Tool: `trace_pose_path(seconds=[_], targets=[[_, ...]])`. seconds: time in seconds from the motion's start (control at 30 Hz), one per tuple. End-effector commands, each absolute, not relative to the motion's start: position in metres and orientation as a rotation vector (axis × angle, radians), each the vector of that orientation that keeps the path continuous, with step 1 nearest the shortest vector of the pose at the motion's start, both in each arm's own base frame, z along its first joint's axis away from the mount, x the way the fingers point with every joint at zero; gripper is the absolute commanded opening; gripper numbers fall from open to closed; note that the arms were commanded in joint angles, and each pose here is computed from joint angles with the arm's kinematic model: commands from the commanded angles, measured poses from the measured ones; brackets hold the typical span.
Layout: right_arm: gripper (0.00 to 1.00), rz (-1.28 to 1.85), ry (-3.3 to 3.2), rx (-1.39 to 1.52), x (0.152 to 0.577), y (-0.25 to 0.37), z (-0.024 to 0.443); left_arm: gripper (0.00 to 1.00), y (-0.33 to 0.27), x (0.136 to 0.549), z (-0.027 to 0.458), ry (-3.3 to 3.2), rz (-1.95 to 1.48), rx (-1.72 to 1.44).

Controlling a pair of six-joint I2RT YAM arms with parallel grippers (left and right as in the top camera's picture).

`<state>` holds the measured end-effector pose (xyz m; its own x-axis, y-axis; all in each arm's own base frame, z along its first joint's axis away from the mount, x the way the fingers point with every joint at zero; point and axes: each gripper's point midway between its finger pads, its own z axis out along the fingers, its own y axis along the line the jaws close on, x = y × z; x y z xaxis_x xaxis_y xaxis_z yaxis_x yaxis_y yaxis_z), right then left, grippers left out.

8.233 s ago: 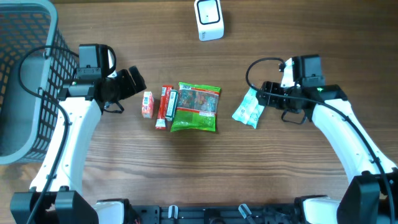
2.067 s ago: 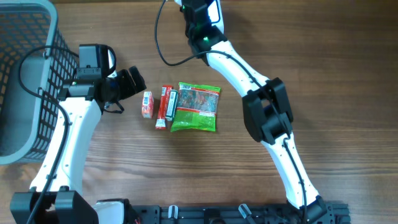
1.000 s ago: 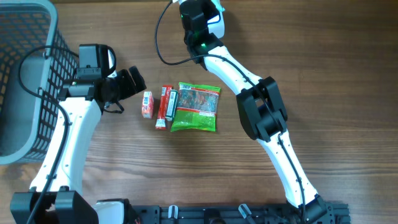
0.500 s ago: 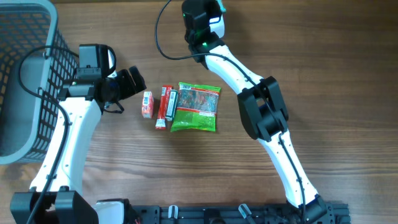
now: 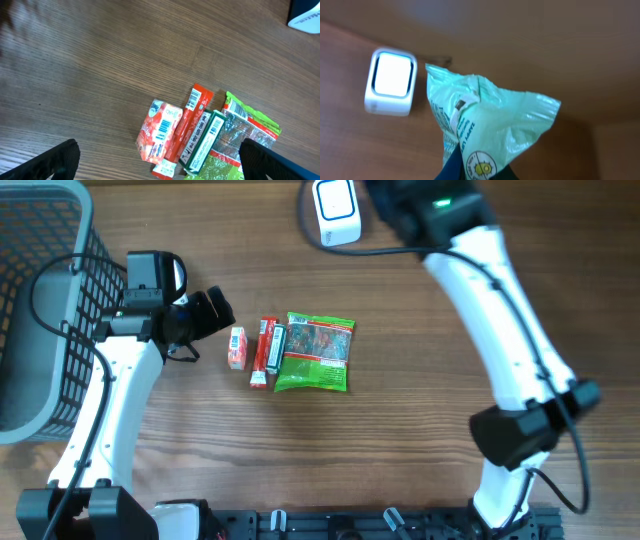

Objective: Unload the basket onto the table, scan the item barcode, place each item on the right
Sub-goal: 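Lower the wipes pack onto the table at right and release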

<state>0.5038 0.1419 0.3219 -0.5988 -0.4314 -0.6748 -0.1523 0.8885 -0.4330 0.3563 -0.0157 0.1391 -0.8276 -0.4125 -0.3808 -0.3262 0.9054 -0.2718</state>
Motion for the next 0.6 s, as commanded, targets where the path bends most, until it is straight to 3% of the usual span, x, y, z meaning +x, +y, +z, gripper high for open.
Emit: trace_pose_path(seconds=[0.0,0.1,0.33,0.57], targets=[[0.04,-0.178,2.48,-0.273,0.49,0.101,0.269,1.0,-0.016,0.355,0.141,2.621,-0.282,-0.539],[0.04,-0.061,2.693,-0.198,0.469,0.061,0.223,1.0,-0.016,0.355,0.141,2.621,-0.282,-0.539],[0.04,-0.1,2.995,0.066,0.422,-0.034,0.095,1.0,-0.016,0.355,0.141,2.622,-0.282,-0.539],[0.04,-0.183,3.01,-0.172,0.402,-0.052,0.021,1.0,-0.016,0.355,0.141,2.622,-0.282,-0.539]])
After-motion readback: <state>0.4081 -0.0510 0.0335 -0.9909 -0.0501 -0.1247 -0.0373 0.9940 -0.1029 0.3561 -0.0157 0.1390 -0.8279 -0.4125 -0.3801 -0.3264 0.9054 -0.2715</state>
